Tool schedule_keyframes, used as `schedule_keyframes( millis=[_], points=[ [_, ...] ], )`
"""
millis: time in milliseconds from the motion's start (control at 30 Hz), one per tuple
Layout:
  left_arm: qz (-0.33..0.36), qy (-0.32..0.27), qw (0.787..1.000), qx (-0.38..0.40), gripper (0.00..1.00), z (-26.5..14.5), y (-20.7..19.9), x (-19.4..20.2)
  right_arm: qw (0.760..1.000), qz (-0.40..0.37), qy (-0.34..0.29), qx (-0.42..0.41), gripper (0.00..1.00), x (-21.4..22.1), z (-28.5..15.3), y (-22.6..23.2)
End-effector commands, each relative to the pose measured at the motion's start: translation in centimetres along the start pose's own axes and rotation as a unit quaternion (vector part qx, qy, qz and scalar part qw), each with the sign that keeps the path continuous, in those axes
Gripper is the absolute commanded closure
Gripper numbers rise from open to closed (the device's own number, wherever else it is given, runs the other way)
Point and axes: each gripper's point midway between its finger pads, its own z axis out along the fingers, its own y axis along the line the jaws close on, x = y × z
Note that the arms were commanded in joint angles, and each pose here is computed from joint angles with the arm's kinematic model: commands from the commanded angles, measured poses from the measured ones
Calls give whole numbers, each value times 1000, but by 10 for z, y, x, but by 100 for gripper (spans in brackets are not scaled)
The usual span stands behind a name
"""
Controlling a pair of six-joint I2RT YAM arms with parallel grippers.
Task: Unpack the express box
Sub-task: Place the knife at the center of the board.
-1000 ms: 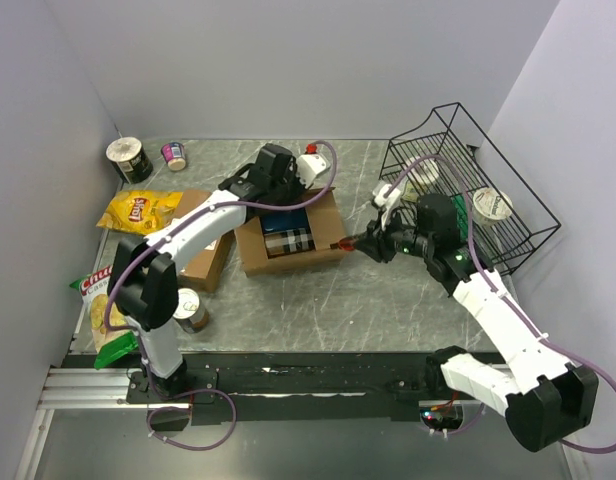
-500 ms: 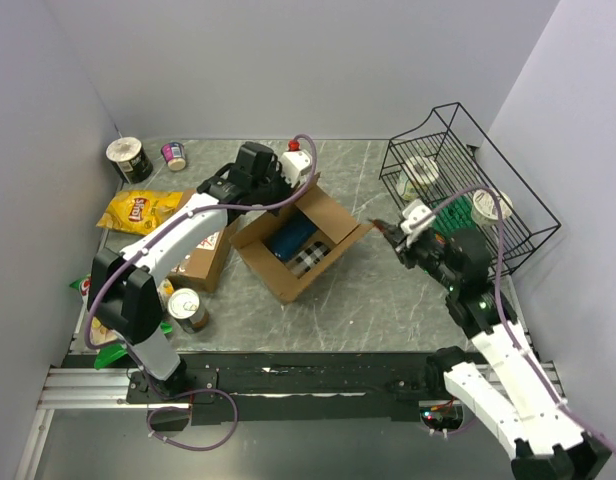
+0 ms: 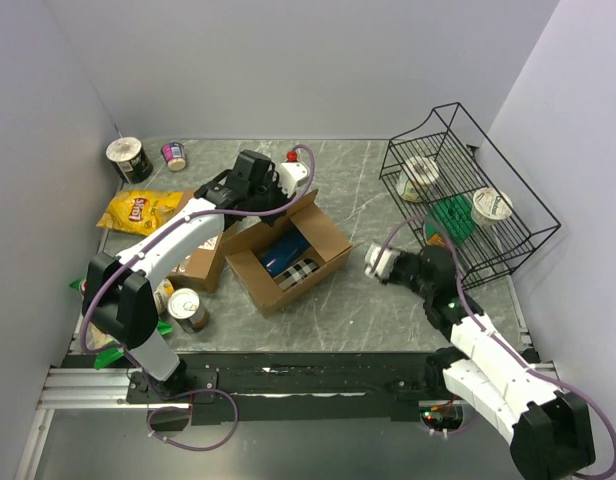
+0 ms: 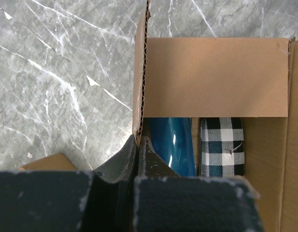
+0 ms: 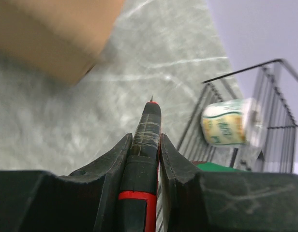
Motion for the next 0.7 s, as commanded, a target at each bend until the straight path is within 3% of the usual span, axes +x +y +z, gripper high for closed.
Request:
schedule_keyframes(
  millis=[0,33,67,100,167,400,600,667],
  points=[
    [14,-46,999,5,99,-20,-2,-24,990,-132,-33,-29,56,14,7,31],
    [13,-46,999,7,99,-20,-3,-24,990,-133,-37,-41,48,13,7,36],
    [11,-46,999,10,99,-19,-4,-24,991,-116,-24,-61,30,19,5,44],
    [12,-46,999,10,99,-18,-4,-23,992,-110,-32,-58,20,7,4,33],
    [11,-44,999,11,99,-17,-4,-23,991,-86,-36,-91,13,-6,-1,31],
    [8,-54,998,11,99,-15,-2,-30,975,-23,-184,-121,13,-151,-34,-46],
    [-3,-53,998,19,99,-14,-7,-27,966,25,-210,-152,13,-176,-9,-59],
    [-4,-52,998,18,99,-15,-7,-27,964,44,-218,-148,22,-182,-3,-65]
  ],
)
